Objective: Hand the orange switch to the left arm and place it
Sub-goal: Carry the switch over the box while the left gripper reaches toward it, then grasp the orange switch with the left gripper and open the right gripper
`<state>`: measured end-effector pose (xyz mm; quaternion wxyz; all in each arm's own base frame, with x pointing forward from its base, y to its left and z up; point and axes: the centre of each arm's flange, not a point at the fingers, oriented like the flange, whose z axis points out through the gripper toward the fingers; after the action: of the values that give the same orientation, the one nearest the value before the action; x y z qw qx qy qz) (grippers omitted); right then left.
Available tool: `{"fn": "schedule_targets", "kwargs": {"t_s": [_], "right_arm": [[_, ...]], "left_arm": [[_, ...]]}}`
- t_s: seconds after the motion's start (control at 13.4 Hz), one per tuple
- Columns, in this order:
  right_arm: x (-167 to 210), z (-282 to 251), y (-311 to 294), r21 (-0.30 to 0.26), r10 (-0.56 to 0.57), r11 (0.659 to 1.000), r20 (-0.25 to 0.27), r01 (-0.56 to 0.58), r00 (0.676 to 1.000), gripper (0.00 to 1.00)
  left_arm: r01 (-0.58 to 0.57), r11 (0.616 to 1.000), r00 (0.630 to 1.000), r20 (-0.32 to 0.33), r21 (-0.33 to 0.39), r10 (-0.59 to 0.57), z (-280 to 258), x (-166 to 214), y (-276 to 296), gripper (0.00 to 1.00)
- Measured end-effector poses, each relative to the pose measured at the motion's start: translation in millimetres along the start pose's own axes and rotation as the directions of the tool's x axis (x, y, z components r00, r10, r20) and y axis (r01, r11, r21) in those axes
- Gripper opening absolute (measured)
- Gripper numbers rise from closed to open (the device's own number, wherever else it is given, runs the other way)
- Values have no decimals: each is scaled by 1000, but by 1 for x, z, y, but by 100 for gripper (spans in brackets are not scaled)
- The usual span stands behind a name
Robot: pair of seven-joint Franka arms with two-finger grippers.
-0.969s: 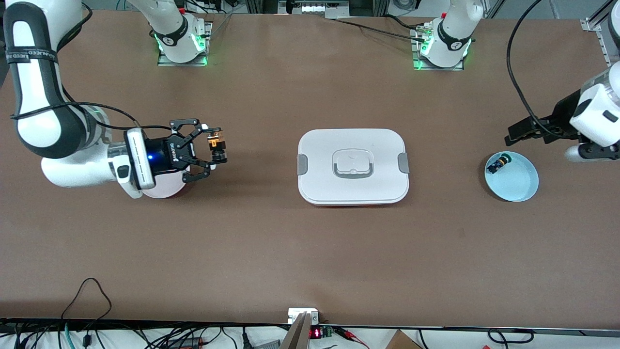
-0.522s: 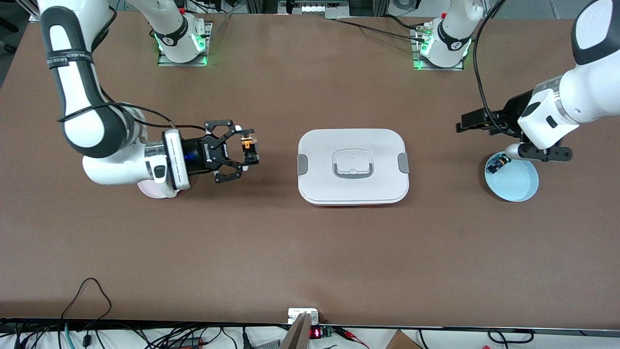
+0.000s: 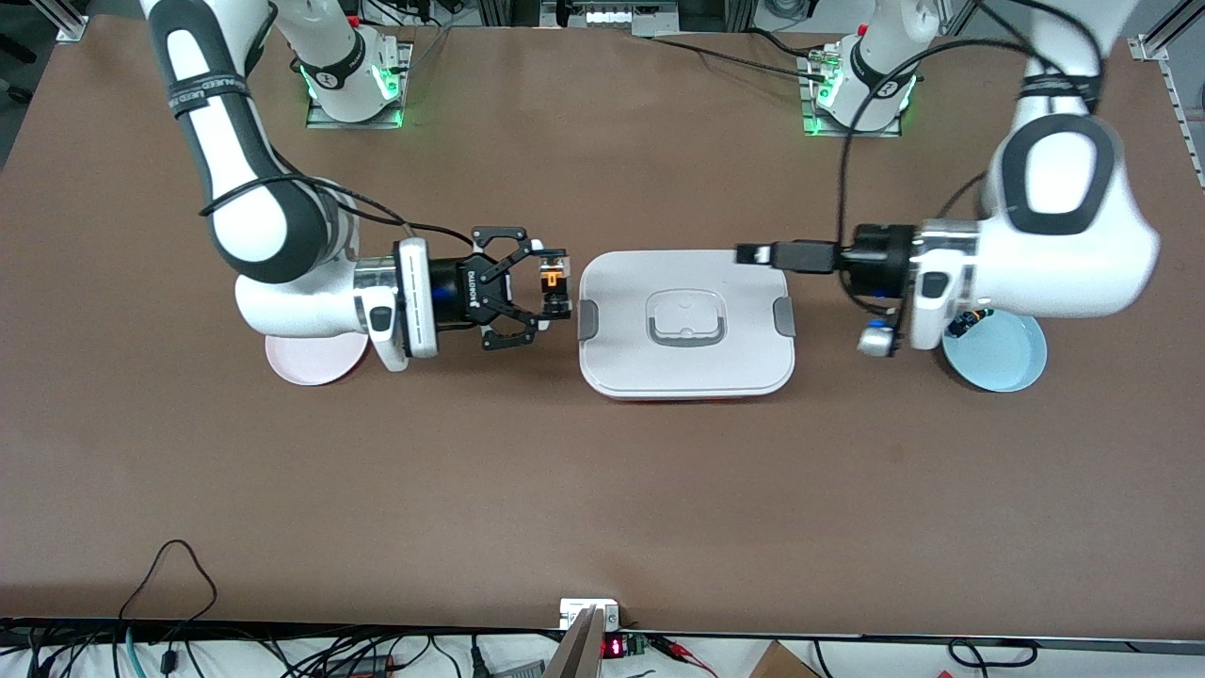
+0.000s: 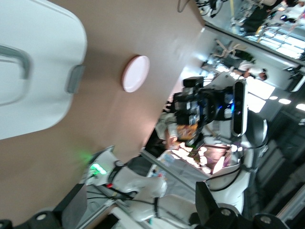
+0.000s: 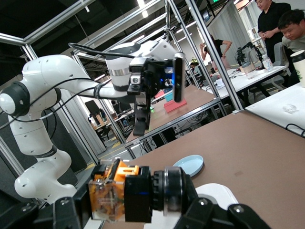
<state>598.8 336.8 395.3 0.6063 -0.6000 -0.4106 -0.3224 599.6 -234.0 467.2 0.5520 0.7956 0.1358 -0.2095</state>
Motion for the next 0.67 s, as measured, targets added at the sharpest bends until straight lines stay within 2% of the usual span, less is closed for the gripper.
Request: {"fn": "schedule_targets", "kwargs": {"t_s": [0.3, 0.6, 0.67], "right_arm": [[3, 41, -14, 3, -25, 1000, 29, 25, 999, 73], [12, 46, -17, 2, -43, 999, 26, 43, 999, 73], [12, 46, -16, 1, -42, 999, 24, 42, 999, 73]], "left_arm": [[57, 995, 997, -44, -87, -61, 67, -5, 13, 100], [88, 987, 995, -44, -134, -94, 83, -3, 11, 100], [92, 986, 994, -43, -140, -99, 83, -2, 10, 93]]}}
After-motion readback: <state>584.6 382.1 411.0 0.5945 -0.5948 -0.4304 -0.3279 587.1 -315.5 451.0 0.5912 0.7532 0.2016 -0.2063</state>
